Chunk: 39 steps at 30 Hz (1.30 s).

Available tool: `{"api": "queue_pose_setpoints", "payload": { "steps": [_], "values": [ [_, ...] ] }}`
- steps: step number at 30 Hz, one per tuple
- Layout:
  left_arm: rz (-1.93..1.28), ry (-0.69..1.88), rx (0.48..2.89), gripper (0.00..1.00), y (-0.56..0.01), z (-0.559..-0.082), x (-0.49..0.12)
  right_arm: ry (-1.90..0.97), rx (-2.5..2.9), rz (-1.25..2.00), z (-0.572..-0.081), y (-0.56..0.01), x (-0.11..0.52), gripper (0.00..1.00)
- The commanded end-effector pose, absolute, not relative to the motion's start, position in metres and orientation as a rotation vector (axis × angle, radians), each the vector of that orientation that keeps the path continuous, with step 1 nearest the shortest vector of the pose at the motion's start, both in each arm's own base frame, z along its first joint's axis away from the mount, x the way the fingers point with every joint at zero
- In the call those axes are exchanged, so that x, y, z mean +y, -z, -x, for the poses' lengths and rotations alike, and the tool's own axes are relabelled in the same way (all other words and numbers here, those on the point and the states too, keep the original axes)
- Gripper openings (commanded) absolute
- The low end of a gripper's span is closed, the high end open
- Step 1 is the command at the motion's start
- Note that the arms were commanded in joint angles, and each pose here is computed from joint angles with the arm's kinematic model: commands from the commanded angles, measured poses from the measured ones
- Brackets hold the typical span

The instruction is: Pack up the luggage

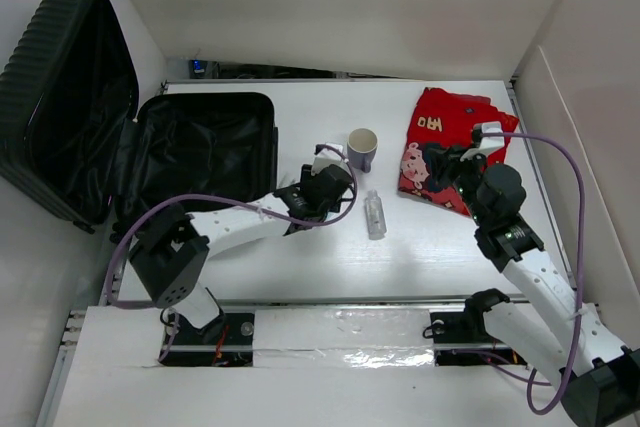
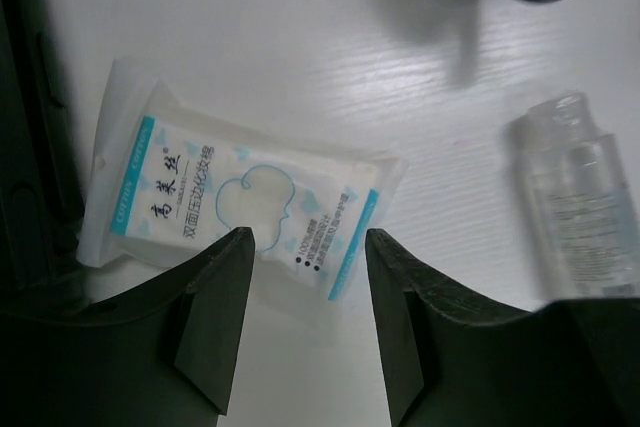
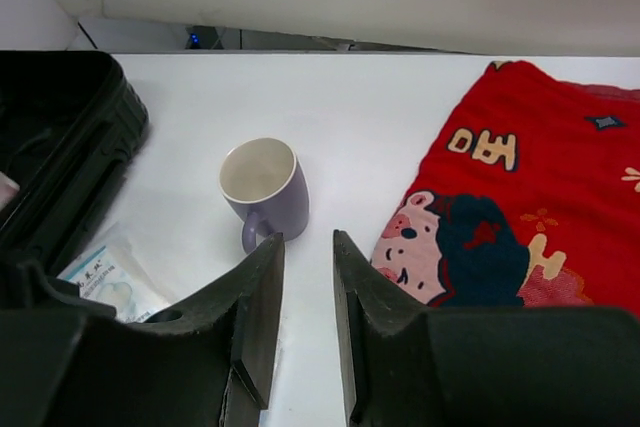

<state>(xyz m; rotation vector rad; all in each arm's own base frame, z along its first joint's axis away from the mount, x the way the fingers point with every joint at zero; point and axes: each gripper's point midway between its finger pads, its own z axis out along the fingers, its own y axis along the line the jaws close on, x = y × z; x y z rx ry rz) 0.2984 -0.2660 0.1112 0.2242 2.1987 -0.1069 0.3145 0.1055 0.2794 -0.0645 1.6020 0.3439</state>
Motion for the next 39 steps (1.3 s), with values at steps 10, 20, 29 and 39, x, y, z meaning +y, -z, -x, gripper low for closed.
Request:
{"api": "queue_pose_setpoints", "payload": {
  "steps": [10,20,29,39],
  "values": [
    [-0.025,-0.073,2.232,0.53,-0.073,-0.314,-0.227,-0.420,1.562,0.176,-0.318,-0.293,0.126,0.31],
    [-0.018,0.003,2.284,0.62,-0.044,-0.342,-0.242,-0.438,1.563,0.199,-0.319,-0.289,0.131,0.31],
    [-0.088,0.092,2.257,0.09,-0.052,-0.358,-0.271,-0.441,1.572,0.201,-0.318,-0.289,0.132,0.31],
    [0.006,0.199,2.097,0.00,-0.140,-0.348,-0.257,-0.426,1.560,0.187,-0.317,-0.292,0.128,0.31]
  ]
}}
